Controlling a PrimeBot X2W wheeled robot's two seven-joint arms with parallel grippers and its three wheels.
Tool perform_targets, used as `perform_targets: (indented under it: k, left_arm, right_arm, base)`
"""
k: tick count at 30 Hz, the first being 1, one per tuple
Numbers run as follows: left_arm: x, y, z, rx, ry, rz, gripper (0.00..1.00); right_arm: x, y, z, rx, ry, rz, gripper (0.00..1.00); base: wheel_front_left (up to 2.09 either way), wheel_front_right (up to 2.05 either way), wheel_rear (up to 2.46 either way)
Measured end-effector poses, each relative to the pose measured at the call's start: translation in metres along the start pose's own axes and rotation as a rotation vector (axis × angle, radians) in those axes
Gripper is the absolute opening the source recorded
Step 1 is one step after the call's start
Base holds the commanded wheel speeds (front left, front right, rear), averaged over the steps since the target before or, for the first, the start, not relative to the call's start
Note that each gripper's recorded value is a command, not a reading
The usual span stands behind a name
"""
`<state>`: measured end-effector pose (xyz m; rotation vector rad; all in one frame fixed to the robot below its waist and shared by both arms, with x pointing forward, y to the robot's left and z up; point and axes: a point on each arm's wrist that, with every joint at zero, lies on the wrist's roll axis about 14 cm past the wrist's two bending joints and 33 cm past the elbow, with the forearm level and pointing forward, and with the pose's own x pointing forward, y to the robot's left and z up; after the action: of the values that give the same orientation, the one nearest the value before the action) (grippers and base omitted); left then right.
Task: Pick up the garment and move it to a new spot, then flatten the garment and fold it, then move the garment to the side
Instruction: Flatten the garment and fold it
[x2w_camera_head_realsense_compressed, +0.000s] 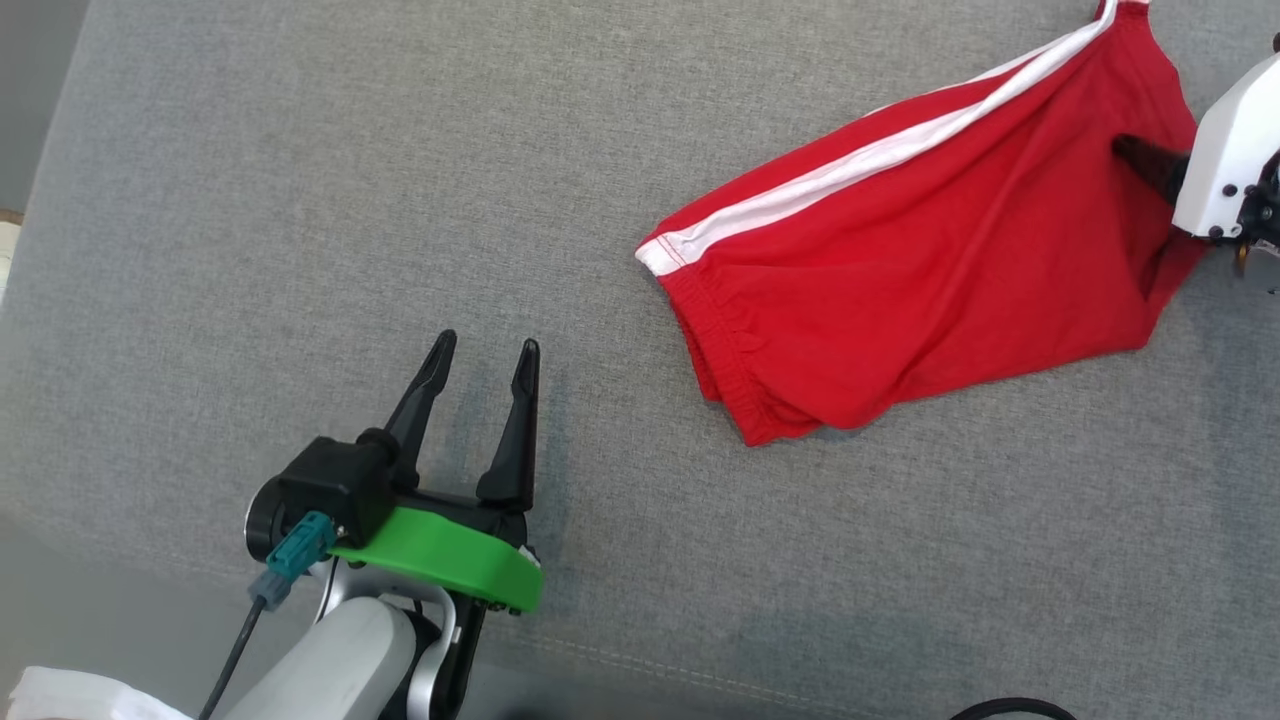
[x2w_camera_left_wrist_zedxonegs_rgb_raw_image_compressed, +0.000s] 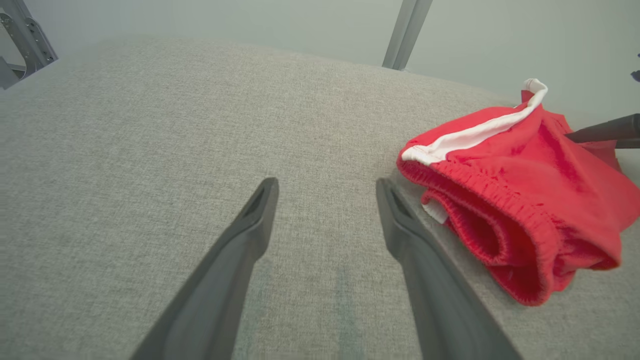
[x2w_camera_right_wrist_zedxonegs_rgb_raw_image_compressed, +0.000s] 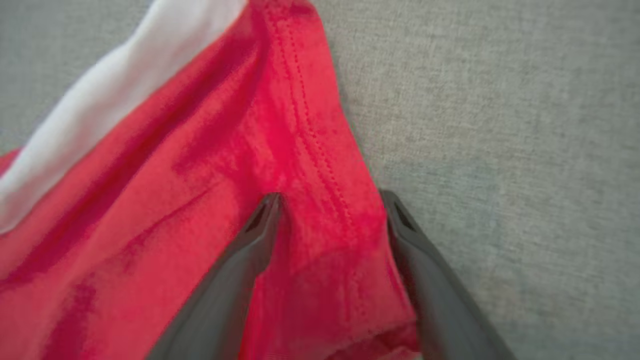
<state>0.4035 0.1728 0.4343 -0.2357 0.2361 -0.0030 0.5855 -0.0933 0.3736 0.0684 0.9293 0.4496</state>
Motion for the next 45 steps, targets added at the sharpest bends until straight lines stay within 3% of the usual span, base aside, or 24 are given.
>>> perform_targets:
  k: [1,2,12,25,33,40,45]
  left_arm:
    - [-0.001,0.0,-0.001,-0.002,0.002,-0.001,1.0]
    - [-0.002,0.001,-0.001,-0.003,0.001,-0.001,1.0]
    - [-0.013,-0.007,-0.009,-0.016,0.024,-0.047,1.0]
    - [-0.047,-0.026,-0.015,0.002,0.062,-0.113,1.0]
    - [-0.056,-0.044,-0.013,0.003,0.051,-0.181,1.0]
    - [-0.061,-0.049,-0.013,0.01,0.038,-0.209,1.0]
    - [-0.066,-0.053,-0.014,0.017,0.025,-0.227,1.0]
  right_arm:
    - [0.0,0.005,-0.001,0.013,0.012,0.02,0.76]
    - [-0.001,0.01,-0.003,0.027,0.024,0.039,0.0]
    - [-0.03,0.021,-0.024,0.143,0.038,0.109,0.0]
    - [-0.117,-0.029,-0.062,0.313,-0.075,-0.031,0.0]
    - [-0.156,-0.069,-0.086,0.448,-0.256,-0.149,0.0]
    - [-0.185,-0.075,-0.053,0.36,-0.397,-0.19,0.0]
    - [-0.197,-0.025,-0.009,0.192,-0.451,-0.094,0.0]
  base:
    - [0.0,0.0,0.0]
    - [0.0,0.0,0.0]
    - [0.0,0.0,0.0]
    - [0.0,0.0,0.0]
    - [0.0,0.0,0.0]
    - [0.0,0.0,0.0]
    - [0.0,0.0,0.0]
